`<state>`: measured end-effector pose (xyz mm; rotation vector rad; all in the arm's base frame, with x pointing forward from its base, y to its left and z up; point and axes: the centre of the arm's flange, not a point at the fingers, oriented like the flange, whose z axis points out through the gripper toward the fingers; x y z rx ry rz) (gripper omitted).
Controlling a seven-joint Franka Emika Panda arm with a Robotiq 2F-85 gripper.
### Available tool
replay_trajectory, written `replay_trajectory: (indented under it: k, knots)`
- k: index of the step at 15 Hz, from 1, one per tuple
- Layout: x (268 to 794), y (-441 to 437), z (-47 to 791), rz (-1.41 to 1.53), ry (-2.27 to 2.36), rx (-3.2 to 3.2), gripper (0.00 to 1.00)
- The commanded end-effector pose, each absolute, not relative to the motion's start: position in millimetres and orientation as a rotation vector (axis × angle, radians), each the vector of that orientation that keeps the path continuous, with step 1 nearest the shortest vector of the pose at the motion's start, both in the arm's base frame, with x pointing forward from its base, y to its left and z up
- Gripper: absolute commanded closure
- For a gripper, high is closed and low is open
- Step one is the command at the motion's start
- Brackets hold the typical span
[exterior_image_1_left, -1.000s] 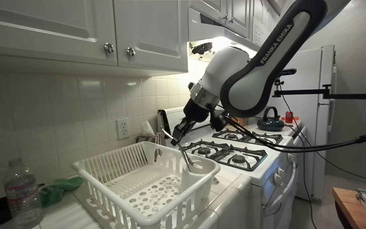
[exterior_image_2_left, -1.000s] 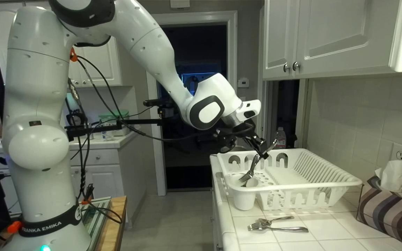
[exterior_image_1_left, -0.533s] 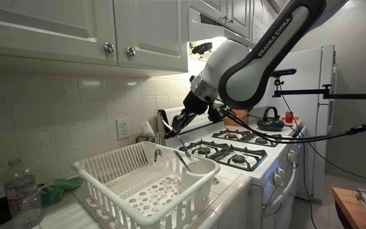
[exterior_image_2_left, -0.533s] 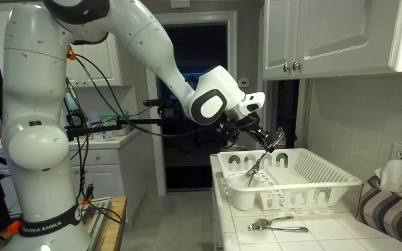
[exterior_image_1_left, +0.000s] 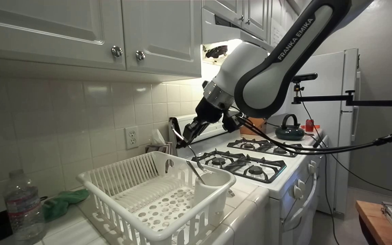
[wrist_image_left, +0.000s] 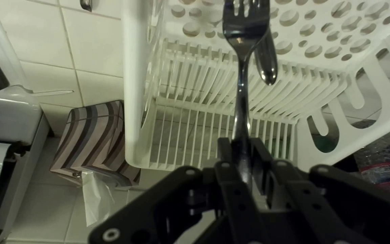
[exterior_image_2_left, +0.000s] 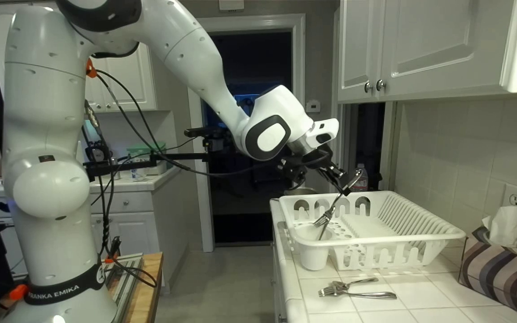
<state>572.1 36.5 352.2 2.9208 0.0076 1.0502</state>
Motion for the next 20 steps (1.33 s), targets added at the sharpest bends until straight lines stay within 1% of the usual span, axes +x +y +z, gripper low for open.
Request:
replay_trajectory:
  k: [1,9,20]
  knots:
    - [557.4,46.7,347.8,1.083,0.021,2.925,0.96]
    - [537.7,47.7,331.1,1.226,0.062,2.848,0.96]
    - [513.7,38.3,300.3,1.178,0.113,2.83,0.96]
